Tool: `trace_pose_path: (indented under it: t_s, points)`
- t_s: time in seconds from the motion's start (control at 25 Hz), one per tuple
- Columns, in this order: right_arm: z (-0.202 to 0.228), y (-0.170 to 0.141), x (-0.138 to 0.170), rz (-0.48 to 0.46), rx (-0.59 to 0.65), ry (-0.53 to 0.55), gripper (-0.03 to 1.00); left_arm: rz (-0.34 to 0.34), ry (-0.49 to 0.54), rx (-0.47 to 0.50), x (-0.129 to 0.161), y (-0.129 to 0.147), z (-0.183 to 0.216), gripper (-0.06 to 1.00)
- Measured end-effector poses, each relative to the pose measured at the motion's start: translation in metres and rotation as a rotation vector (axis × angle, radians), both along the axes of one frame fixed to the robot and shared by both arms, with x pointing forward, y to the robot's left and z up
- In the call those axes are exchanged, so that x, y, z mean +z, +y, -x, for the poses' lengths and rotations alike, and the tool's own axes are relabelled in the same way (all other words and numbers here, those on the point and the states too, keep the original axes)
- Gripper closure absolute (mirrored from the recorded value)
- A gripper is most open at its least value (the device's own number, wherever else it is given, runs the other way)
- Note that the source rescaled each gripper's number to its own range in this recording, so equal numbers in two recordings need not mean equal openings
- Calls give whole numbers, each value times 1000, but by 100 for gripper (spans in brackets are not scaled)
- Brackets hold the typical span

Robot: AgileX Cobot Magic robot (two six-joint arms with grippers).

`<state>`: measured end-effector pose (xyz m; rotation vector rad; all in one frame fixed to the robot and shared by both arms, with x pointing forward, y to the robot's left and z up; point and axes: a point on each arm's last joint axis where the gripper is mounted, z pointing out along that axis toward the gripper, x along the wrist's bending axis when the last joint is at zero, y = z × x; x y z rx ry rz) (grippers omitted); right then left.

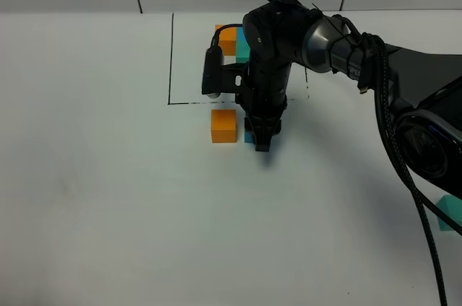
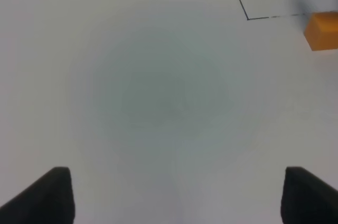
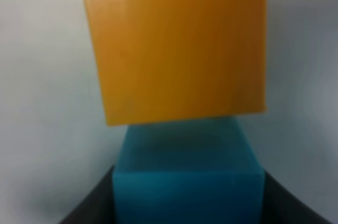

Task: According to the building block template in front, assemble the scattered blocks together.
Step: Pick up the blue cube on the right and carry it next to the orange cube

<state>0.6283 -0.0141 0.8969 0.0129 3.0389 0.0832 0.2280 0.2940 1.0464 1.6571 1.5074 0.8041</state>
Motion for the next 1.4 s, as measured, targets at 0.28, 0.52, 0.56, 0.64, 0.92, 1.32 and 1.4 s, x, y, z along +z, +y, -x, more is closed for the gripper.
trace_pose_path:
  t_s: [0.28,0.52,0.56,0.64,0.92,1.32,1.4]
  points:
    - [0,1,-1,-3,13,-1,95,0,0,0,0,0,0,17]
    - [0,2,-1,-7,20,-8,95,0,0,0,0,0,0,17]
    - [0,3,-1,-9,21,-10,95,0,0,0,0,0,0,17]
    - [0,3,-1,-10,20,-10,95,0,0,0,0,0,0,17]
    - [0,3,-1,-13,25,-11,95,0,0,0,0,0,0,17]
    - [3,12,-5,-26,44,-25,95,0,0,0,0,0,0,17]
    - [3,12,-6,-27,45,-25,95,0,0,0,0,0,0,17]
